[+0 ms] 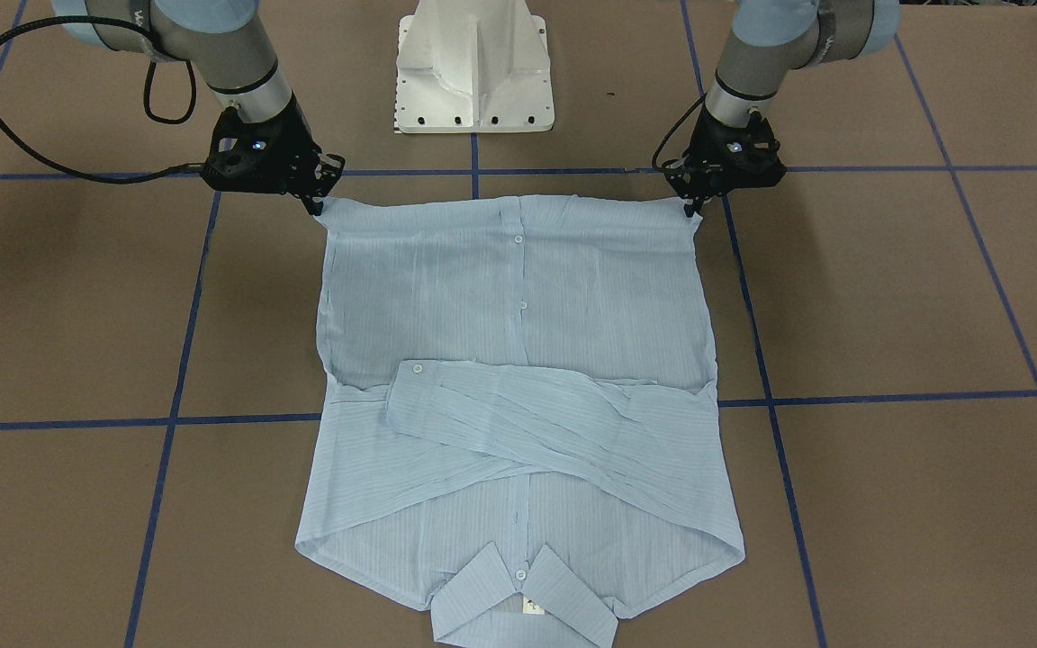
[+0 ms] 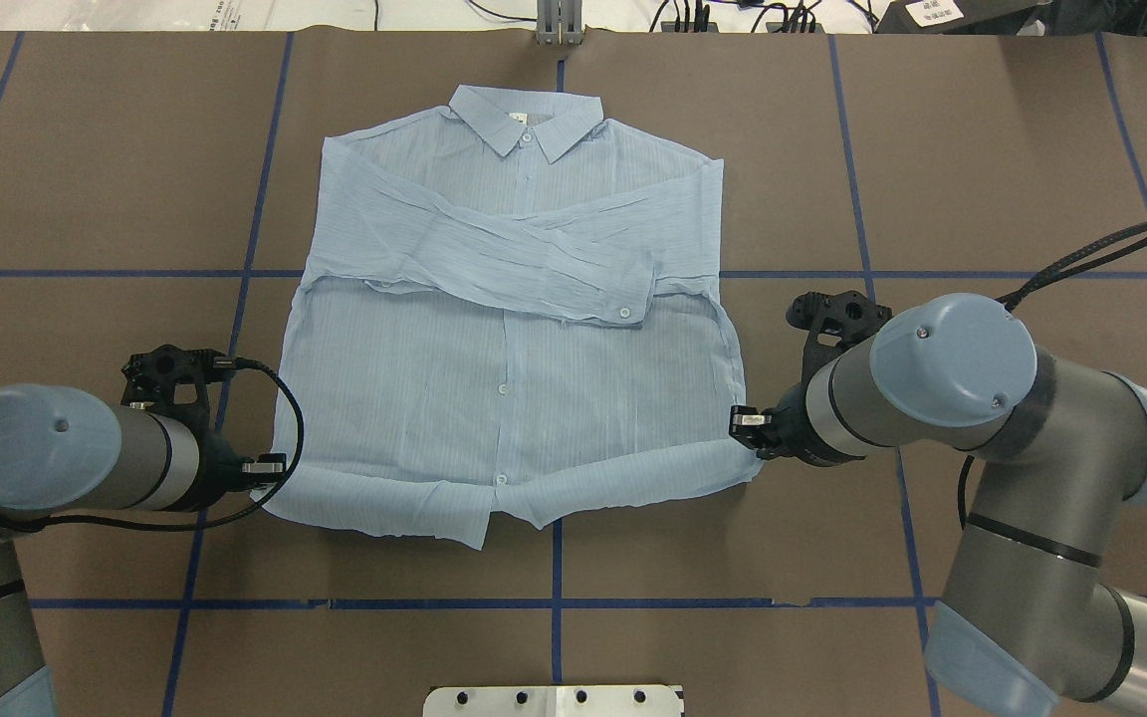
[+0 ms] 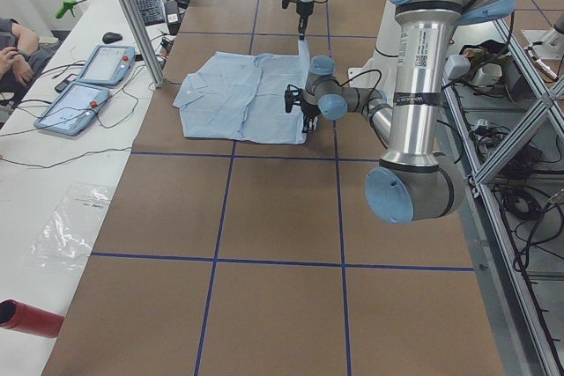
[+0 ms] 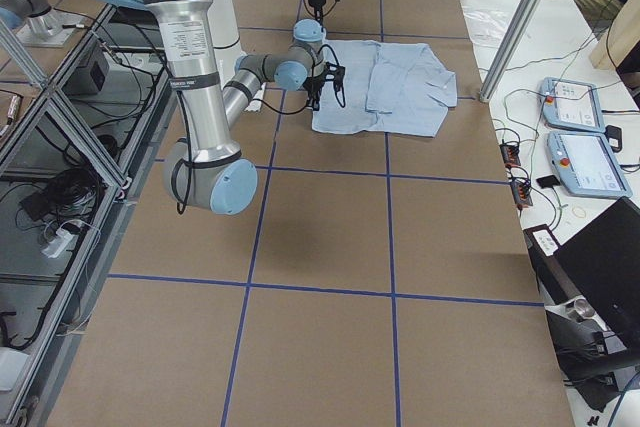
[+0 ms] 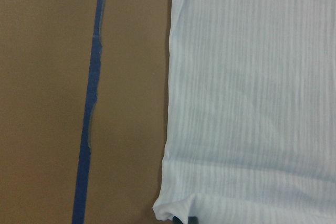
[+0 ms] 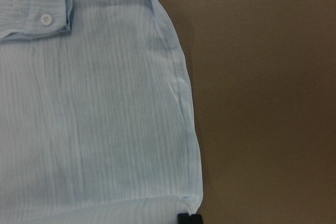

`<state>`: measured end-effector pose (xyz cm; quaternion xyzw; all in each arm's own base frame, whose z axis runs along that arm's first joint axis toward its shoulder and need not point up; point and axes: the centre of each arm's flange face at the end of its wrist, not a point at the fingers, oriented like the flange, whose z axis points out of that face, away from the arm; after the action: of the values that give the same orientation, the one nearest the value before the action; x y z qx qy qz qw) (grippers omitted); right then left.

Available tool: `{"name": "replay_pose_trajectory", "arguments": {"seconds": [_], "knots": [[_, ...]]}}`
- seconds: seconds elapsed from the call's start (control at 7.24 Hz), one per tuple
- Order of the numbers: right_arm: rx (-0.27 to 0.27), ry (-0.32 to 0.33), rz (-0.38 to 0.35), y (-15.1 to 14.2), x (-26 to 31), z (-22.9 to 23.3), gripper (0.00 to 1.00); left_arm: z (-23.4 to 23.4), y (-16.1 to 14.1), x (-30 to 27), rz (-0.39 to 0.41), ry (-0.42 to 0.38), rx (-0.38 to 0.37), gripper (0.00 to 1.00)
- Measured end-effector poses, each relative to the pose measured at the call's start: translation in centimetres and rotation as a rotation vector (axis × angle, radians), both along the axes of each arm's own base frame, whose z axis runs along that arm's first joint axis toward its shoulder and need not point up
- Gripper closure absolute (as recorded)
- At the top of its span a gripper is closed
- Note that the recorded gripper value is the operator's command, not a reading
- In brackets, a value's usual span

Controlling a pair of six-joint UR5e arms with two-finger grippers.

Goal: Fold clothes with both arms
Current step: 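Lift the hem with both grippers and fold it toward the collar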

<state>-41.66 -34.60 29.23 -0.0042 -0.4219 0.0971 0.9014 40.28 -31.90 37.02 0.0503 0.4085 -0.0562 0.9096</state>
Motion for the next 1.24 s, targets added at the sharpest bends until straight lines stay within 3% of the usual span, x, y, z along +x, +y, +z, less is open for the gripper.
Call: {"name": "replay_pose_trajectory", "arguments": {"seconds": [0.28,0.69,1.24], "knots": [[-0.01,-0.02,0.025,-1.8,1.5,-0.6,1.0,-2.1,-2.4,-1.5,-0.008,0.055,-0.003,1.0],[0.001,-0.072,0.097,-5.8,4.3,-3.5,1.0,-4.5,-9.2,-7.9,-0.033,0.117,0.04,1.0],[0.055,-0.101,0.21,-15.1,7.7,-7.0,1.0,-8.4,-20.3,-9.5,-0.109,0.158,0.047,1.0]]}}
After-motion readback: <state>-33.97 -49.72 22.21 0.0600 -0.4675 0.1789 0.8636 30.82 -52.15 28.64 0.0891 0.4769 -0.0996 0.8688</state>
